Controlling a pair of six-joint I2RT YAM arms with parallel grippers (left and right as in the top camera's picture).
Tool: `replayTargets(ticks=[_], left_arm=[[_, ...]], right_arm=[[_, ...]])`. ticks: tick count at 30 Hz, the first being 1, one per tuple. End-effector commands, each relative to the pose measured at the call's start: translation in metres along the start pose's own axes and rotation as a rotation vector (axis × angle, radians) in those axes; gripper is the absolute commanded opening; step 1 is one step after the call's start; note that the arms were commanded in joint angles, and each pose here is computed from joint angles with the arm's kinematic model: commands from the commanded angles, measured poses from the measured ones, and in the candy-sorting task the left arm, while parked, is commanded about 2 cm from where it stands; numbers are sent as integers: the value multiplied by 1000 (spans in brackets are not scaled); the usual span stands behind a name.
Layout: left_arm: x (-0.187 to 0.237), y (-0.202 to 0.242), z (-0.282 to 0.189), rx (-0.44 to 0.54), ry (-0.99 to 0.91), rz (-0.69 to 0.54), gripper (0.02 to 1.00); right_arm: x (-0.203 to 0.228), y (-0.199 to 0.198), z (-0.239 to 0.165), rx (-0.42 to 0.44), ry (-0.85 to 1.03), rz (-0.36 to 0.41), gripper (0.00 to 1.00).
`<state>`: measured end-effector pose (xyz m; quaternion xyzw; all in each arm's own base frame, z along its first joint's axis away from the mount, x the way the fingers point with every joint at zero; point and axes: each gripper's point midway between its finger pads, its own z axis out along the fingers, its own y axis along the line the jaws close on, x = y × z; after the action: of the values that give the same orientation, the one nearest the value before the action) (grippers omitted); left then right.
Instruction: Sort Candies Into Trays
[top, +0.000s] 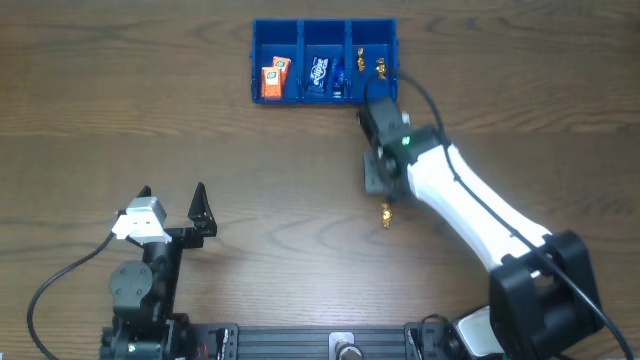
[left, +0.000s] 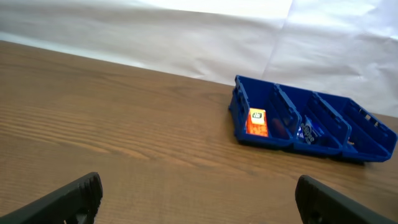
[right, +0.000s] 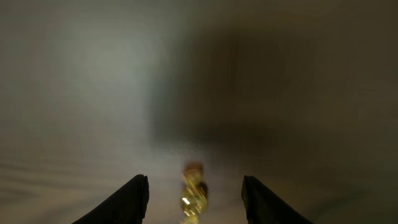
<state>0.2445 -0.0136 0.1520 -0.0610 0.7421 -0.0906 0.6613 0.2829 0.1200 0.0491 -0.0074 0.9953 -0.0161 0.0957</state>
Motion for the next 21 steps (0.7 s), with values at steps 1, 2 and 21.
replayTargets(ticks=[1,2,21], left_arm=[[16,6,1,-23,50,16,998],[16,6,1,-23,50,16,998],[16,6,1,-23,50,16,998]], right_arm=[[39,-1,31,-22,82,45,516],[41,-2,34,-22,83,45,514],[52,0,48,-10,131,52,395]])
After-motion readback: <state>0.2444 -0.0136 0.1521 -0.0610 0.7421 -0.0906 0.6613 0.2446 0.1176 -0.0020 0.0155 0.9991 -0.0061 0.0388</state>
